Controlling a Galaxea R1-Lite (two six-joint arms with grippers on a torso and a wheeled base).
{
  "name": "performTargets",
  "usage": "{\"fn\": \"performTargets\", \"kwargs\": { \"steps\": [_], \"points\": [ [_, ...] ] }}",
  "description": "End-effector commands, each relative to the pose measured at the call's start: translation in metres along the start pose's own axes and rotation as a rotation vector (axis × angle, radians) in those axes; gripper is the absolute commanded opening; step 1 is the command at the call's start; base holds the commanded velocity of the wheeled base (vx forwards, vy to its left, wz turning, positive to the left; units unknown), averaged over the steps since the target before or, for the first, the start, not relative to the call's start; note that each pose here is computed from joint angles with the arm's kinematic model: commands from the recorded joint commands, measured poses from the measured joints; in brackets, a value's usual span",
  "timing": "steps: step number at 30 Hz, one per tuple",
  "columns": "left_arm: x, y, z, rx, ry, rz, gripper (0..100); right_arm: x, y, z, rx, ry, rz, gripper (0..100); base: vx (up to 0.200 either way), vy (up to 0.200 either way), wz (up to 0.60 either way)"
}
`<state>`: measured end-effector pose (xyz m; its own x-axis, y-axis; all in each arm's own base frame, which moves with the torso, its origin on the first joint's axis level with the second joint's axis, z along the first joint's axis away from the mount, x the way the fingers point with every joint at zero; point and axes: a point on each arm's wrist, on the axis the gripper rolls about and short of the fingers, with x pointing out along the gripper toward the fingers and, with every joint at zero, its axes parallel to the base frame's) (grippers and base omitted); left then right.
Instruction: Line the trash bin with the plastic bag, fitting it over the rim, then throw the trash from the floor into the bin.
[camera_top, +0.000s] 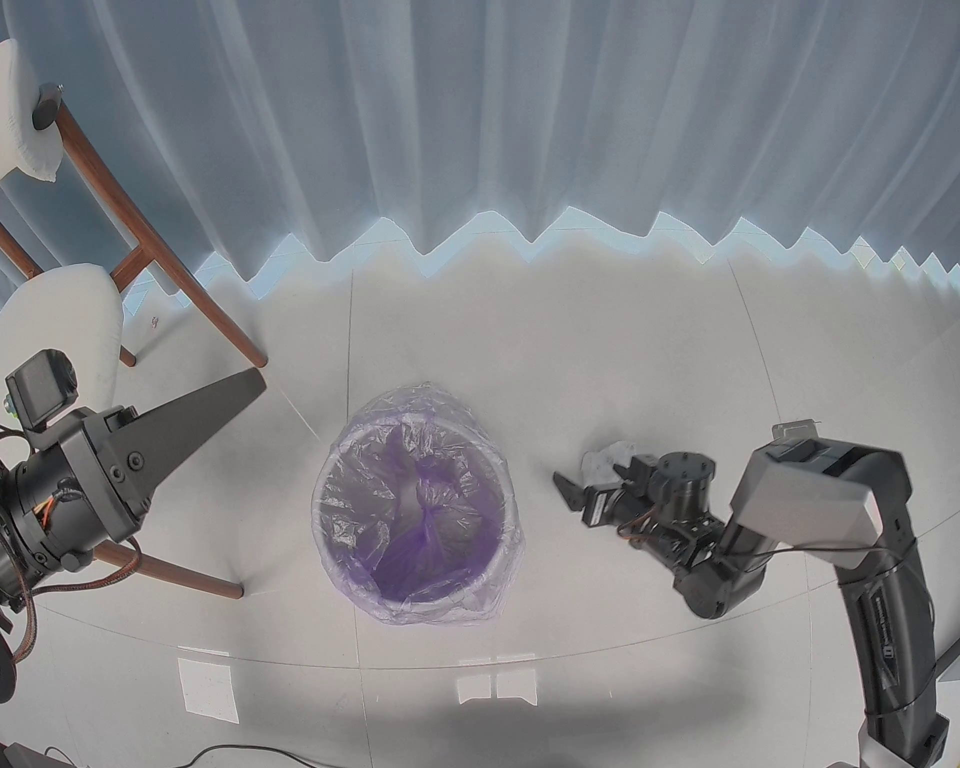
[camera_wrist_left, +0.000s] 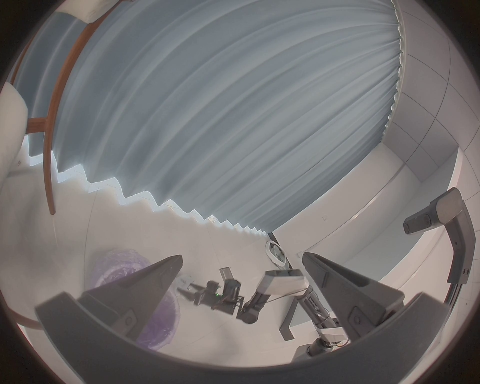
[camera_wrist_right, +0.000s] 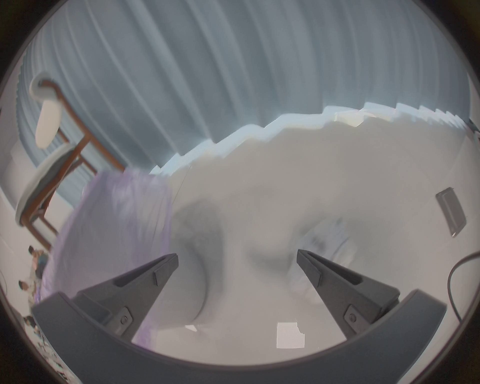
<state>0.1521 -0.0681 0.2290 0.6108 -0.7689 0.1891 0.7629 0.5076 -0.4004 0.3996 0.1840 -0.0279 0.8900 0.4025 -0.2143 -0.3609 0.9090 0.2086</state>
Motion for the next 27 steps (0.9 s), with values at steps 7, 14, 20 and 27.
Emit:
{"fn": "performTargets", "kwargs": {
  "steps": [7,14,20,27],
  "points": [
    [0.000,0.005,-0.006,-0.045,0.062,0.053,100,-0.084,-0.087,0.086,0.110,-0.061,0.022,100,0.000,0.000,0.00],
    [-0.001,0.003,-0.006,-0.043,0.065,0.048,100,-0.053,-0.112,0.069,0.046,0.017,-0.001,100,0.000,0.000,0.00],
    [0.000,0.001,-0.010,-0.052,0.083,0.032,100,-0.016,-0.117,0.053,-0.043,0.079,0.004,100,0.000,0.000,0.00],
    [0.000,0.001,-0.012,-0.056,0.089,0.032,100,0.022,-0.128,0.050,-0.060,0.124,-0.046,100,0.000,0.000,0.00]
  ]
}}
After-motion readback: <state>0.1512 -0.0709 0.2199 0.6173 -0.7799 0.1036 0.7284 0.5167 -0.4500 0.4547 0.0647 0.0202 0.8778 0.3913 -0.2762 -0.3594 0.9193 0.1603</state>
